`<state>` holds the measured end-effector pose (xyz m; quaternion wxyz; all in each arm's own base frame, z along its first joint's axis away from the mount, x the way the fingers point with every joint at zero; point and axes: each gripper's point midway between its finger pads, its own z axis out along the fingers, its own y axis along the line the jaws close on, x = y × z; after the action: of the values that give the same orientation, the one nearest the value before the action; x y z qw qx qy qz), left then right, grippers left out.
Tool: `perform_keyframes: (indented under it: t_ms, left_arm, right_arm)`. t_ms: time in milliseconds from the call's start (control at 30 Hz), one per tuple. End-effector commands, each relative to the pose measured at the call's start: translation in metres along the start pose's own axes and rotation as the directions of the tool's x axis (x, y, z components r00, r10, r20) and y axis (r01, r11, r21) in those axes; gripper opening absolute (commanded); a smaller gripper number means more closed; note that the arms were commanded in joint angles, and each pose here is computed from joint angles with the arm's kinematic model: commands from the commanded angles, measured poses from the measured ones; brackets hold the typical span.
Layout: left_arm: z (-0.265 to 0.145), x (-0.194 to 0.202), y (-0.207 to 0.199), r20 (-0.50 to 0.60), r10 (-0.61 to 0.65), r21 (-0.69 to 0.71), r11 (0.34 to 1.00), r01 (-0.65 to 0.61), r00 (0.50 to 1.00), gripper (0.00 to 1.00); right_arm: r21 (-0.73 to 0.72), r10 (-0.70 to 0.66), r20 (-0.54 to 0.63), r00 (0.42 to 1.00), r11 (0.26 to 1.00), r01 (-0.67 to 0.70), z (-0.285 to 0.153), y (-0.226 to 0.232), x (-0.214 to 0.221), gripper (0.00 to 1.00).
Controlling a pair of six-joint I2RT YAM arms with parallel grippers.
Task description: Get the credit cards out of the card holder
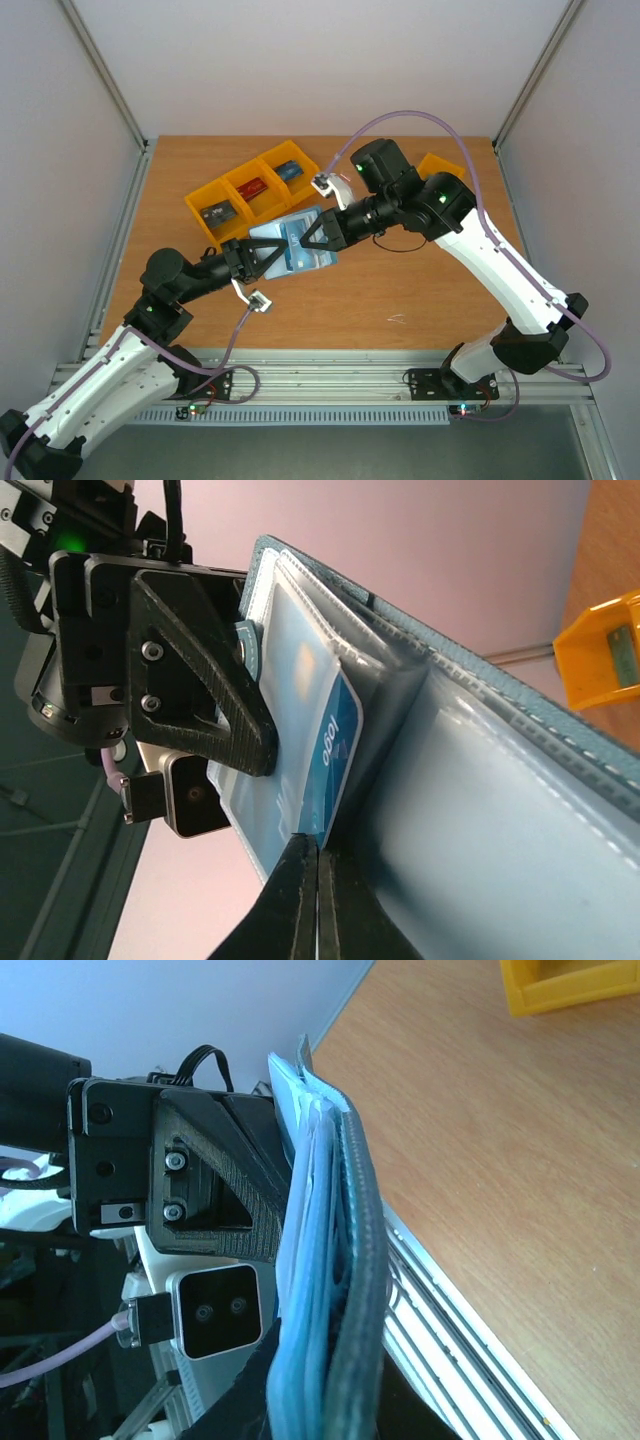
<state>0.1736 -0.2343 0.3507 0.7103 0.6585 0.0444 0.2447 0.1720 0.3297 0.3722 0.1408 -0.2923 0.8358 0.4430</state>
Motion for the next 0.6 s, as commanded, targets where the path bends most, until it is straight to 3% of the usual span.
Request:
perform_keyframes:
  t_ms: [0,167,367,467,567]
  left_arm:
    - [0.0,0.0,0.015,-0.003,0.046,-0.06,0.997,-0.046,0.999,0.0]
    - [-0.004,-0.001,0.01,-0.011,0.038,-0.032,0.999,-0.038,0.999,0.0]
    - [-0.005,0.003,0.001,-0.039,0.022,0.006,1.0,-0.022,0.999,0.0]
    - [-0.006,0.004,0.0,-0.048,0.024,0.013,1.0,-0.023,0.999,0.0]
    - [-0.006,0.005,0.0,-0.053,0.021,0.013,1.0,-0.02,0.998,0.0]
  right_arm:
    - [-0.105,-0.036,-0.008,0.999,0.994,0.035,-0.005,0.02,0.006,0.1]
    - [-0.133,-0.01,0.033,0.999,0.991,0.015,-0.015,0.017,0.004,0.26]
    - [-0.138,0.009,0.053,0.999,0.99,-0.001,-0.021,0.013,0.002,0.36]
    - [-0.145,0.015,0.063,0.998,0.989,-0.006,-0.024,0.012,0.002,0.36]
    - [-0.155,0.028,0.073,0.997,0.988,-0.017,-0.026,0.011,0.0,0.25]
